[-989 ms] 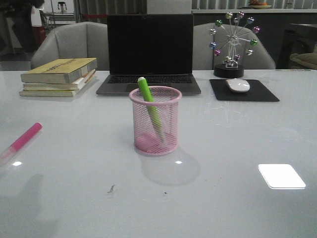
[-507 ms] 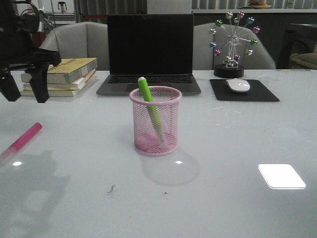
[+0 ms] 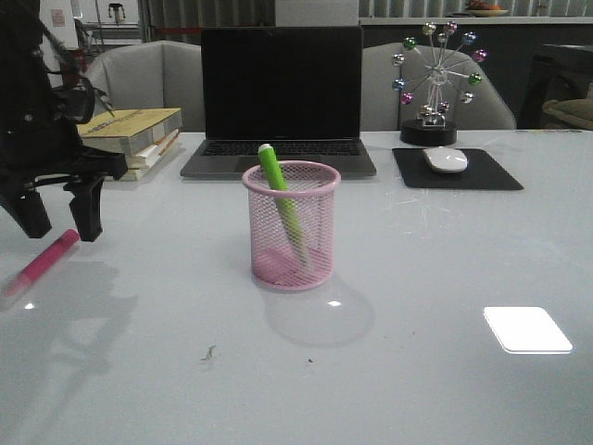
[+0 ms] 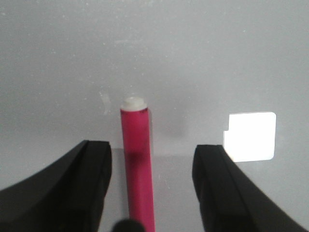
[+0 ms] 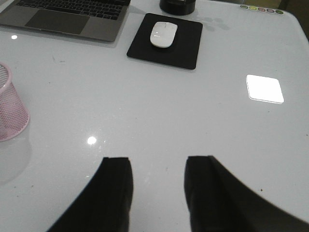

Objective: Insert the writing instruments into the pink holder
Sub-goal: 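Lower the left gripper over the pink highlighter and close on it, then lift the pink highlighter and carry it above the pink holder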

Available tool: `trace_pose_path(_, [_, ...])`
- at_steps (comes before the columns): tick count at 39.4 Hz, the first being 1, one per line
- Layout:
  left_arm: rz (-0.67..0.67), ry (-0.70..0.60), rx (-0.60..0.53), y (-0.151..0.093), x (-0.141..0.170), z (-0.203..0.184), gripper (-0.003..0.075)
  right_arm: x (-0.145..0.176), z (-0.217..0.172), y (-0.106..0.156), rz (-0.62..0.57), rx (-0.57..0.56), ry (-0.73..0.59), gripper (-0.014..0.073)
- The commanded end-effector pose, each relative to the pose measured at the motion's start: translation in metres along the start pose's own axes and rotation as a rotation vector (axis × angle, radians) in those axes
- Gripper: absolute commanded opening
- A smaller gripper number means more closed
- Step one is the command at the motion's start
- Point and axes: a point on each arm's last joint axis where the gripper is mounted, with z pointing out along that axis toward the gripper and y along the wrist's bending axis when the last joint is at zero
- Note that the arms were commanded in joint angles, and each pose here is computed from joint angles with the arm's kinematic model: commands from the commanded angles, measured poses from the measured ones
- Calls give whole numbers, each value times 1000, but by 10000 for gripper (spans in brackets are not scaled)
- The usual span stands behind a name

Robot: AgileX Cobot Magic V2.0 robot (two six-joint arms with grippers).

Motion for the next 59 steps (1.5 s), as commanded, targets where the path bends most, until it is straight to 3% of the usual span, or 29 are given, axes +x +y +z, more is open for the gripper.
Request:
trace_pose_path(1, [-11, -89, 15, -5, -9, -24, 438, -15, -5, -2, -25, 17, -101, 384])
trace_pose_path(15, [-12, -59, 13, -4, -8, -8, 410, -11, -5, -3, -35, 24, -60, 384])
trace_pose_path(25, [-14, 14, 11, -3, -4, 9, 306, -11, -5, -3, -36, 25, -61, 384])
trace_pose_path(34, [-14, 18, 10, -3, -3, 10, 86, -11, -5, -3, -37, 25, -61, 384])
trace_pose_path(40, [-6, 20, 11, -4, -5, 3, 92, -11, -5, -3, -37, 25, -61, 384])
trace_pose_path(46, [5, -108, 17, -7, -17, -30, 92, -11, -5, -3, -37, 25, -61, 384])
trace_pose_path(59, [53, -646, 57, -31, -30, -152, 92, -11, -5, -3, -37, 25, -61, 384])
